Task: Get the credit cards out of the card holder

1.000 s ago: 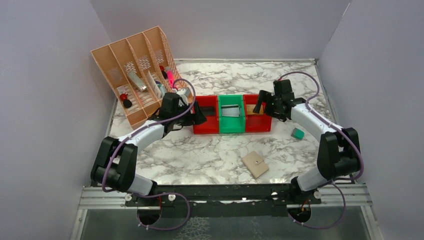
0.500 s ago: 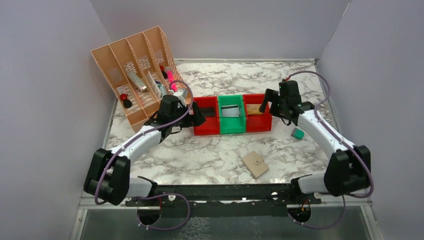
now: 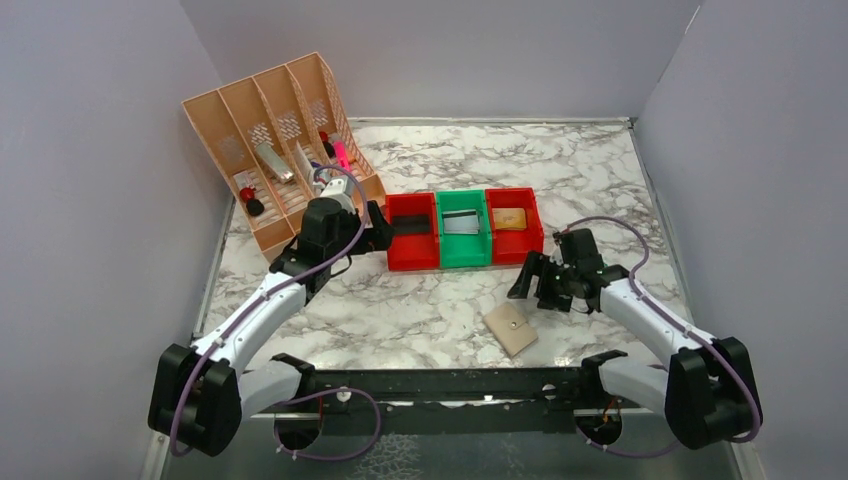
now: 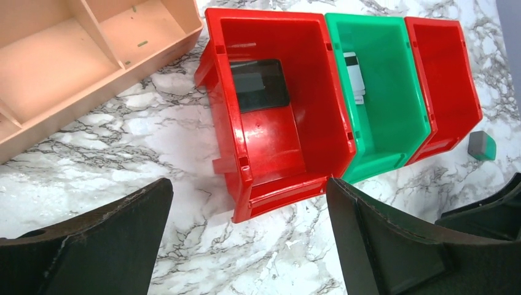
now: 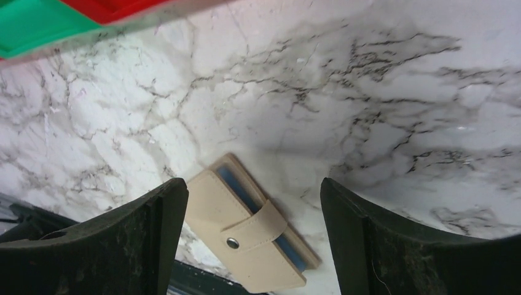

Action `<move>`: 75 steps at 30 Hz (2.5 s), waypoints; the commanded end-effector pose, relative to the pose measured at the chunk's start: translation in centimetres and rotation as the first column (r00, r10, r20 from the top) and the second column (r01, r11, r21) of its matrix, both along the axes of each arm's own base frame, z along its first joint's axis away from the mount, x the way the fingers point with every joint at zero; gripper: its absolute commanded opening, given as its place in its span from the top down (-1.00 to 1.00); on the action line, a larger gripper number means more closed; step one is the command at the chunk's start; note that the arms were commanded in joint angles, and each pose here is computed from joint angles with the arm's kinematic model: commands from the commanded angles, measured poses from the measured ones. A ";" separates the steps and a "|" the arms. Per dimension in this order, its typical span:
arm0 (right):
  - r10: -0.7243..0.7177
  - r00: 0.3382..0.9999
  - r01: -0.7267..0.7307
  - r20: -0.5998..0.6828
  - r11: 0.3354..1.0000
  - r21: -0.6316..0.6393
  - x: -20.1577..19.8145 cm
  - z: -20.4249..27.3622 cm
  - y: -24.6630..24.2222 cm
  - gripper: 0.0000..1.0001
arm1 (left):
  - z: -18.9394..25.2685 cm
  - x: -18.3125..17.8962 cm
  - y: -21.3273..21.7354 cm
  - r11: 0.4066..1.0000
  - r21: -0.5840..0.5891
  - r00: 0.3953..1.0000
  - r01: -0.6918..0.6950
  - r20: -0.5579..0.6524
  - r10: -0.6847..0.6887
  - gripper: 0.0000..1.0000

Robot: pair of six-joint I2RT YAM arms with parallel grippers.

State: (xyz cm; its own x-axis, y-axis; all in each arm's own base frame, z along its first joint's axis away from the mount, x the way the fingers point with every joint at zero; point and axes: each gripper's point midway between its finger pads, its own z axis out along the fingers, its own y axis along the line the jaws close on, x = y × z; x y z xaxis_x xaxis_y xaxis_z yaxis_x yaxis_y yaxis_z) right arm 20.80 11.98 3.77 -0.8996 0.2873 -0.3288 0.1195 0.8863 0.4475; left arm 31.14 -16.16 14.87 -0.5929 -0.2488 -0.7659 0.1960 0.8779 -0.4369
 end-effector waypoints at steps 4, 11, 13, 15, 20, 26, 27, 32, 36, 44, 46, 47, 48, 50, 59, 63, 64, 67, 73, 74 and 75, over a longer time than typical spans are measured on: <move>0.092 0.995 -0.087 -0.039 0.991 0.098 -2.5 1.9 3.2 -0.61 | 1.2 -0.5 -0.6 0.998 -0.058 0.999 0.026 0.043 -0.023 -0.97; 0.011 0.994 -0.031 -0.107 0.982 -0.186 -4.6 -0.3 1.9 -0.66 | 0.3 -1.8 -1.4 0.993 -0.081 0.996 0.091 0.013 -0.090 -0.90; -0.002 0.995 -0.020 -0.096 0.974 -0.225 -4.9 -0.4 1.8 -0.67 | 0.0 -2.1 -1.5 0.992 -0.068 0.994 0.110 0.001 -0.110 -0.89; 0.026 0.995 -0.049 -0.100 0.969 -0.240 -5.3 -0.3 2.6 -0.66 | -0.2 -2.3 -1.5 0.991 -0.060 0.993 0.118 -0.009 -0.118 -0.89; 0.084 0.984 -0.132 -0.155 0.934 -0.333 -6.8 -1.0 4.4 -0.47 | -0.4 -3.0 -1.9 0.985 -0.071 0.987 0.160 -0.013 -0.161 -0.85; 0.162 0.984 -0.174 -0.076 0.966 -0.190 -4.7 -0.6 10.6 -0.09 | -1.2 -3.6 -2.6 0.978 -0.107 0.982 0.178 -0.044 -0.183 -0.76; 0.167 0.984 -0.174 -0.062 0.977 -0.126 -4.2 -0.3 12.3 -0.07 | -1.4 -3.9 -2.8 0.975 -0.114 0.979 0.192 -0.053 -0.199 -0.75; 0.160 0.986 -0.150 -0.035 0.968 0.202 -3.2 1.0 18.9 -0.04 | -2.3 -5.4 -3.4 0.966 -0.142 0.969 0.216 -0.087 -0.229 -0.71; 0.112 0.993 -0.109 -0.017 0.985 0.134 -2.0 1.1 18.8 -0.18 | -3.0 -6.6 -3.9 0.959 -0.167 0.961 0.230 -0.118 -0.251 -0.69; 0.222 0.966 -0.206 0.131 0.971 -0.120 -0.9 3.2 14.6 -0.34 | -4.9 -8.0 -5.1 0.958 -0.172 0.951 0.230 -0.169 -0.259 -0.57; 0.302 0.942 -0.286 0.146 0.950 -0.123 -1.2 3.8 15.1 -0.24 | -5.5 -8.2 -5.4 0.960 -0.164 0.947 0.227 -0.193 -0.257 -0.50; 0.346 0.924 -0.331 0.160 0.937 -0.113 -1.4 4.1 15.5 -0.21 | -5.9 -8.2 -5.4 0.962 -0.164 0.945 0.220 -0.207 -0.251 -0.47; 0.381 0.908 -0.369 0.176 0.924 -0.095 -1.6 4.4 16.0 -0.19 | -6.1 -8.2 -5.4 0.962 -0.169 0.944 0.213 -0.219 -0.247 -0.45; 0.427 0.880 -0.425 0.208 0.903 -0.059 -2.0 4.9 17.0 -0.15 | -6.4 -8.5 -5.6 0.961 -0.186 0.939 0.206 -0.240 -0.248 -0.44; 0.449 0.883 -0.417 0.139 0.884 -0.209 -2.1 4.1 18.1 -0.07 | -6.2 -9.8 -6.1 0.942 -0.235 0.925 0.239 -0.239 -0.295 -0.35; 0.453 0.886 -0.415 0.101 0.870 -0.265 -2.5 2.5 17.8 -0.04 | -6.5 -10.1 -6.0 0.943 -0.233 0.922 0.237 -0.251 -0.294 -0.31; 0.454 0.886 -0.415 0.090 0.866 -0.280 -2.6 2.2 17.7 -0.03 | -6.5 -10.1 -5.9 0.945 -0.233 0.925 0.231 -0.247 -0.287 -0.30; 0.478 0.876 -0.441 0.061 0.847 -0.296 -3.2 1.1 17.9 -0.03 | -6.4 -9.9 -5.5 0.951 -0.229 0.937 0.208 -0.231 -0.261 -0.30; 0.456 0.889 -0.433 -0.029 0.820 -0.375 -3.4 -2.2 16.5 0.03 | -6.0 -10.2 -5.9 0.940 -0.247 0.933 0.237 -0.213 -0.291 -0.26; 0.443 0.895 -0.420 -0.038 0.815 -0.400 -3.3 -2.6 16.0 0.05 | -5.9 -10.3 -6.1 0.935 -0.254 0.930 0.249 -0.207 -0.304 -0.25; 0.433 0.901 -0.409 -0.043 0.810 -0.419 -3.2 -2.7 15.6 0.07 | -5.8 -10.4 -6.2 0.928 -0.262 0.926 0.264 -0.200 -0.320 -0.22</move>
State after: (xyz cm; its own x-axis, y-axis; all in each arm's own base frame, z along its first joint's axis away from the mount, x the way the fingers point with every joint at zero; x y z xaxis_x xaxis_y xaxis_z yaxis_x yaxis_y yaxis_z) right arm 17.53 30.15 3.50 -0.8685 -0.2630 -0.4201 -0.3614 0.9161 0.1736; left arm 21.01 -21.53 8.05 -0.8327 -0.1995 -0.5166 0.2355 0.7166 -0.6565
